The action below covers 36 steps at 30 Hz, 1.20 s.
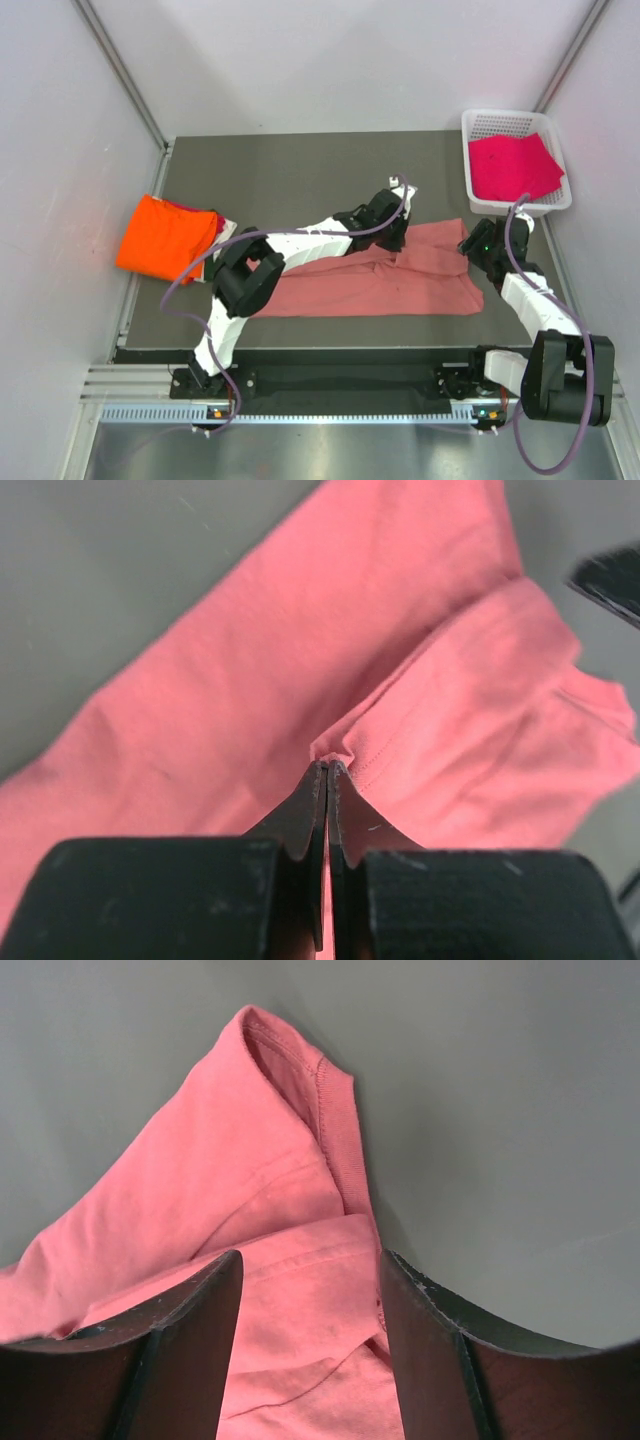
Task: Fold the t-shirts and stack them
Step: Fold the tshirt
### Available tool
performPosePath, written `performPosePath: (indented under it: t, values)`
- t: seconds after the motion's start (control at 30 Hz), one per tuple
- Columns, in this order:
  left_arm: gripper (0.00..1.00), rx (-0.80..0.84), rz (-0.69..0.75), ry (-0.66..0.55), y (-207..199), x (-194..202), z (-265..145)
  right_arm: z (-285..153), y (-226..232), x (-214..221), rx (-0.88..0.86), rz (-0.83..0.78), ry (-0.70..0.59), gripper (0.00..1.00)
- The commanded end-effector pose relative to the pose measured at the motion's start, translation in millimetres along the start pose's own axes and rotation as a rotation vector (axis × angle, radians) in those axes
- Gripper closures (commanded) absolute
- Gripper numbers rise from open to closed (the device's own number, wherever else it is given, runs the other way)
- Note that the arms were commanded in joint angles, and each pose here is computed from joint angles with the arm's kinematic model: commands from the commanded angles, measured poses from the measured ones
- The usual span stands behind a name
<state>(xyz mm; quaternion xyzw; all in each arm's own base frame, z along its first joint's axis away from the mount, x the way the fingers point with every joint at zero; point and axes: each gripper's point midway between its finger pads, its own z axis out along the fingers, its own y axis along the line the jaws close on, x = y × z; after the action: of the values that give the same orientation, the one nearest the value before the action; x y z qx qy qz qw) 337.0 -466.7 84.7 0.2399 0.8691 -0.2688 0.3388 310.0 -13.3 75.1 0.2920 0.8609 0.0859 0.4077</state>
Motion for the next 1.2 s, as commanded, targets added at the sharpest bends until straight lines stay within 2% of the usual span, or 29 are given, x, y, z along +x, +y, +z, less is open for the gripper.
performPosePath:
  t: [0.0,0.4,0.67,0.73,0.77,0.9,1.0,1.17]
  values:
    - [1.00,0.122,-0.010,-0.102,-29.0,-30.9,-29.0,-3.1,3.1,-11.0,-0.022,0.006,-0.043,0.42]
    - [1.00,0.210,-0.046,-0.078,-32.2,8.9,-61.5,-10.5,1.4,1.5,-0.018,-0.014,0.027,0.33]
    - [1.00,0.253,-0.059,-0.031,-31.4,40.6,-77.0,-18.7,2.8,-1.1,-0.026,-0.031,0.019,0.29]
    - [0.91,0.267,-0.062,-0.016,-31.8,48.3,-83.4,-19.5,7.7,-0.6,-0.052,-0.040,0.030,0.29]
    - [0.74,0.273,-0.066,-0.013,-32.1,50.7,-86.1,-19.6,9.3,0.0,-0.061,-0.047,0.035,0.29]
    - [0.49,0.308,-0.066,-0.070,-35.4,48.0,-108.4,-19.4,17.5,0.4,-0.101,-0.064,0.046,0.28]
    - [0.46,0.289,-0.061,-0.092,-31.8,45.3,-117.9,-20.6,25.9,-1.7,-0.127,-0.076,0.042,0.33]
    - [0.39,0.189,-0.089,-0.156,-17.5,13.3,-131.5,-25.8,58.8,-1.6,-0.157,-0.173,0.032,0.36]
